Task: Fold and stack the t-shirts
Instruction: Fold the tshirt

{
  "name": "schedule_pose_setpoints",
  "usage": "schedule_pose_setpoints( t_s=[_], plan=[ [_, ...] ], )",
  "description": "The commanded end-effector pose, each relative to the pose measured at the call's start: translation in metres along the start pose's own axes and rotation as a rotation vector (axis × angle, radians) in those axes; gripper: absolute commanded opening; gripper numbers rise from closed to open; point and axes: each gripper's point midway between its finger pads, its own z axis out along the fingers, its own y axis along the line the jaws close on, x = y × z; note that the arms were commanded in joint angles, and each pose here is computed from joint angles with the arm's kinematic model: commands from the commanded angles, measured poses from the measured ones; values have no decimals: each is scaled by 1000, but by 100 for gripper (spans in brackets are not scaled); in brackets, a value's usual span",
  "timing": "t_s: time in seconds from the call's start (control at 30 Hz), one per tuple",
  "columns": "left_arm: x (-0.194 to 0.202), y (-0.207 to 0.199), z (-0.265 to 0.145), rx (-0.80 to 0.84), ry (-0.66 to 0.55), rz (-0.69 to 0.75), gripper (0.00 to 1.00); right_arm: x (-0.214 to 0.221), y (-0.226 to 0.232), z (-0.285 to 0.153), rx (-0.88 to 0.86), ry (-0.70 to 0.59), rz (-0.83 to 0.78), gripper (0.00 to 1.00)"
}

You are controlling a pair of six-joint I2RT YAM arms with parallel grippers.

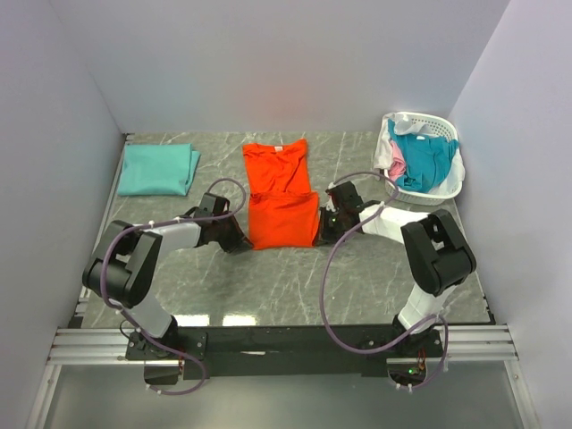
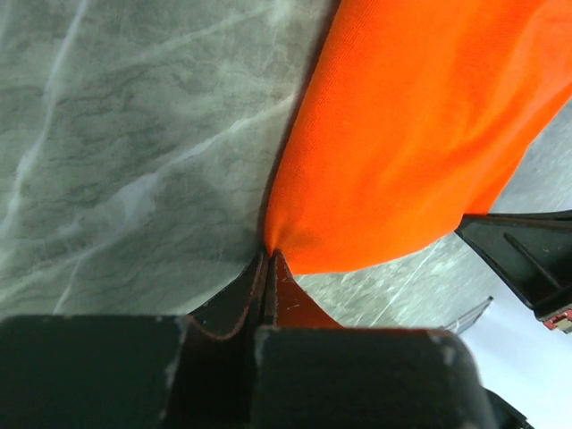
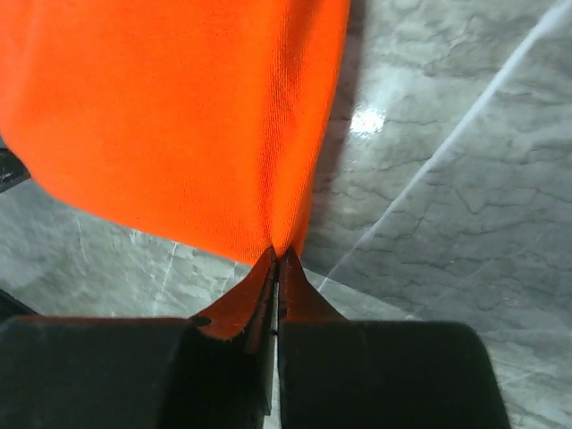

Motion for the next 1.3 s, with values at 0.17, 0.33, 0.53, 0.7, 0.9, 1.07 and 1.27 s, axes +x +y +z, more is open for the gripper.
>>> schedule_pose_setpoints(
  t_s=[0.17, 0.33, 0.53, 0.7, 0.9, 1.07, 1.27],
  plan=[
    [17, 15, -31, -61, -59, 37, 1, 33, 22, -31, -64, 70, -96, 0],
    [30, 3, -66, -6, -94, 91, 1, 63, 31, -62, -111, 131, -163, 0],
    [36, 0, -112, 31, -180, 131, 1, 81, 53, -114, -238, 128, -270, 0],
    [35, -22, -149, 135, -252, 158, 1, 92, 85, -152, -428, 108, -324, 0],
    [27, -41, -181, 213, -345, 189, 1, 93, 108, -172, -567, 71, -361, 0],
    [12, -52, -186, 202, -393, 172, 1, 80, 111, -168, -563, 42, -340, 0],
    [-16, -73, -181, 180, -445, 169, 1, 41, 100, -158, -441, -59, -313, 0]
  ],
)
